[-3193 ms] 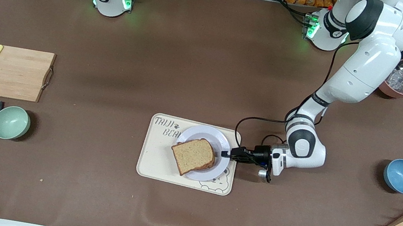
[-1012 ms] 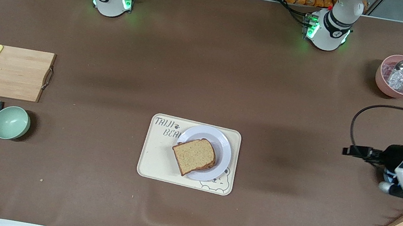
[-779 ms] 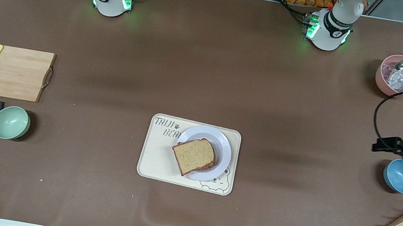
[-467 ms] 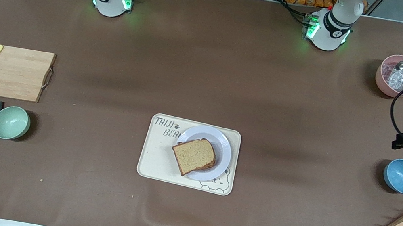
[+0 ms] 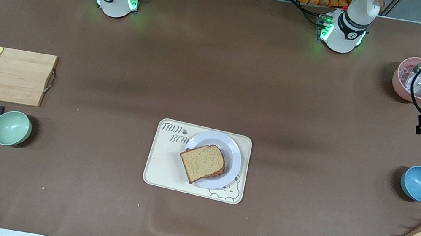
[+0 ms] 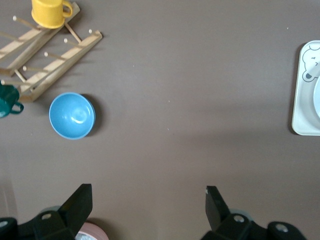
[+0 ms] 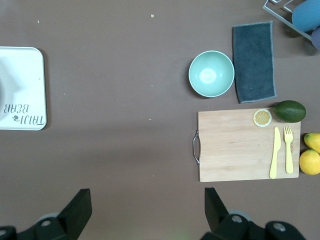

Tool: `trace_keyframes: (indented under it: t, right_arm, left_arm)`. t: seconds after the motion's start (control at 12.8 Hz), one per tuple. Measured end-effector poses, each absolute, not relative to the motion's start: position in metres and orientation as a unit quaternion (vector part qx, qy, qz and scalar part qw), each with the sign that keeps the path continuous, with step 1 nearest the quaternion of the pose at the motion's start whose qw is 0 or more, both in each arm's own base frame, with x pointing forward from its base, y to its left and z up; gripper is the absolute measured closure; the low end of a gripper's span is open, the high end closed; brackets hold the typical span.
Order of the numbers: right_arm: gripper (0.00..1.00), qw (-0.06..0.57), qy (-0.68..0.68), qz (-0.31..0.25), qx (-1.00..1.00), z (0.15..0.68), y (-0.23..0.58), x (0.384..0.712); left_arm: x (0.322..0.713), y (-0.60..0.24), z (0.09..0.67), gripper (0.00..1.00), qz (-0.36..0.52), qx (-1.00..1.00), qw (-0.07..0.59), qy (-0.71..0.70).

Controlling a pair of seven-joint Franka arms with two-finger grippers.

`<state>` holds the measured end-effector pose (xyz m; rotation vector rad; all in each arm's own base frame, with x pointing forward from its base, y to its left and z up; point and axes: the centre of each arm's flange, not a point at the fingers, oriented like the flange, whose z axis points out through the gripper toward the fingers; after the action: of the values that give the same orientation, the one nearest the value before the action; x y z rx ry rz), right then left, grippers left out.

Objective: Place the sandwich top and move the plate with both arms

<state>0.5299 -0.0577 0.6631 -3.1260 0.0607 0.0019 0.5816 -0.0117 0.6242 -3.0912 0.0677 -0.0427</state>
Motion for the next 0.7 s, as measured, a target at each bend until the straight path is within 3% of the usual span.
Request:
trace_keyframes:
  t: [0.7]
  right_arm:
    - [0.00,0.007,0.019,0.001,-1.000,0.6631,-0.0577,0.5299]
  left_arm:
    - [0.5683,-0.0087,0.6299,0.00,-0.018,-0.999,0.026,-0.007]
